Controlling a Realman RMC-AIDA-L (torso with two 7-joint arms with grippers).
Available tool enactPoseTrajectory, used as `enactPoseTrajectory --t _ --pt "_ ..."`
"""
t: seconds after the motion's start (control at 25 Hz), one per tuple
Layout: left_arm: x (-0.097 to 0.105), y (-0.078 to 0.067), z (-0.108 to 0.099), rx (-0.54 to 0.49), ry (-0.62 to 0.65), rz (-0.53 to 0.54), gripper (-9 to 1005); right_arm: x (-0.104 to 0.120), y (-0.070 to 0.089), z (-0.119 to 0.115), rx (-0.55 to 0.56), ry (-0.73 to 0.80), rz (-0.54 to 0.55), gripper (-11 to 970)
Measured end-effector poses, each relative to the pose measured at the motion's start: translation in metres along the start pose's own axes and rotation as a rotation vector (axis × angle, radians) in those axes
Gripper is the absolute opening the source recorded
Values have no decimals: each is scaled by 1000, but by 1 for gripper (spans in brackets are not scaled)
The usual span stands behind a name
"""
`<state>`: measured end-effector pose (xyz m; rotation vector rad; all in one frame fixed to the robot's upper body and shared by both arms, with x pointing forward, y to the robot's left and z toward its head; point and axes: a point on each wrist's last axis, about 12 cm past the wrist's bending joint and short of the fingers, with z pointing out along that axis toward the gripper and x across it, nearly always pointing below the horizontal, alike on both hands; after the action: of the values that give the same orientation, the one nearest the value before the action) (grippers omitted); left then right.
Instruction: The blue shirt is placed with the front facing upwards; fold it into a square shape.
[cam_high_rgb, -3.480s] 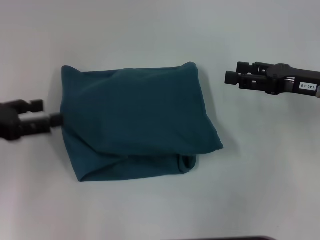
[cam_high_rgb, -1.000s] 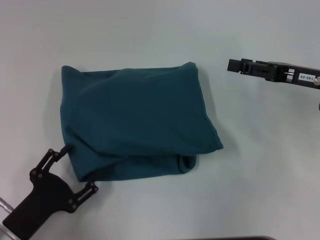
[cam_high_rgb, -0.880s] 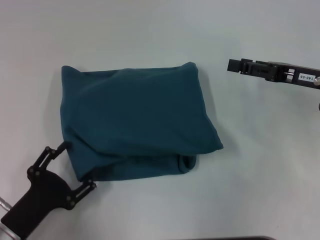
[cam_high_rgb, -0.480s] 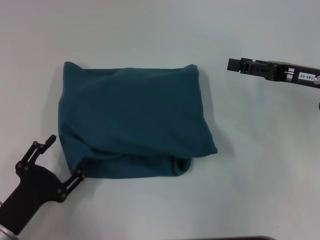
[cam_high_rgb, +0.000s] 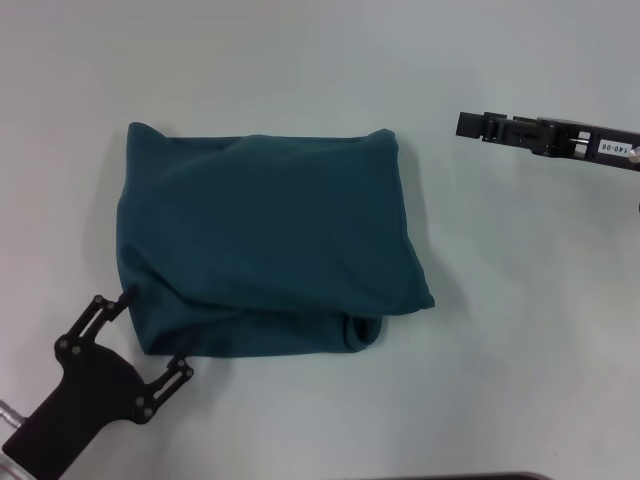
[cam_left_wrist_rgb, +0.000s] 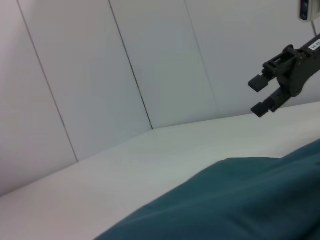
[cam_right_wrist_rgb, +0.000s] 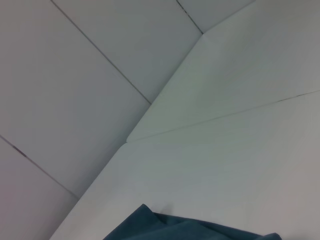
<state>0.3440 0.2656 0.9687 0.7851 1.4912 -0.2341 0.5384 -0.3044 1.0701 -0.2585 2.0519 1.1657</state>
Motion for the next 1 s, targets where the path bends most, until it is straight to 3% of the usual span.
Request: enactPoseTrajectory --t 0.72,0.88,1.0 --pt "5 5 5 7 41 9 652 2 -1 -3 7 0 17 852" --pt "2 12 4 48 12 -63 642 1 -2 -3 9 0 16 852" --pt "3 19 3 41 21 -100 537 1 -2 -3 8 1 14 852"
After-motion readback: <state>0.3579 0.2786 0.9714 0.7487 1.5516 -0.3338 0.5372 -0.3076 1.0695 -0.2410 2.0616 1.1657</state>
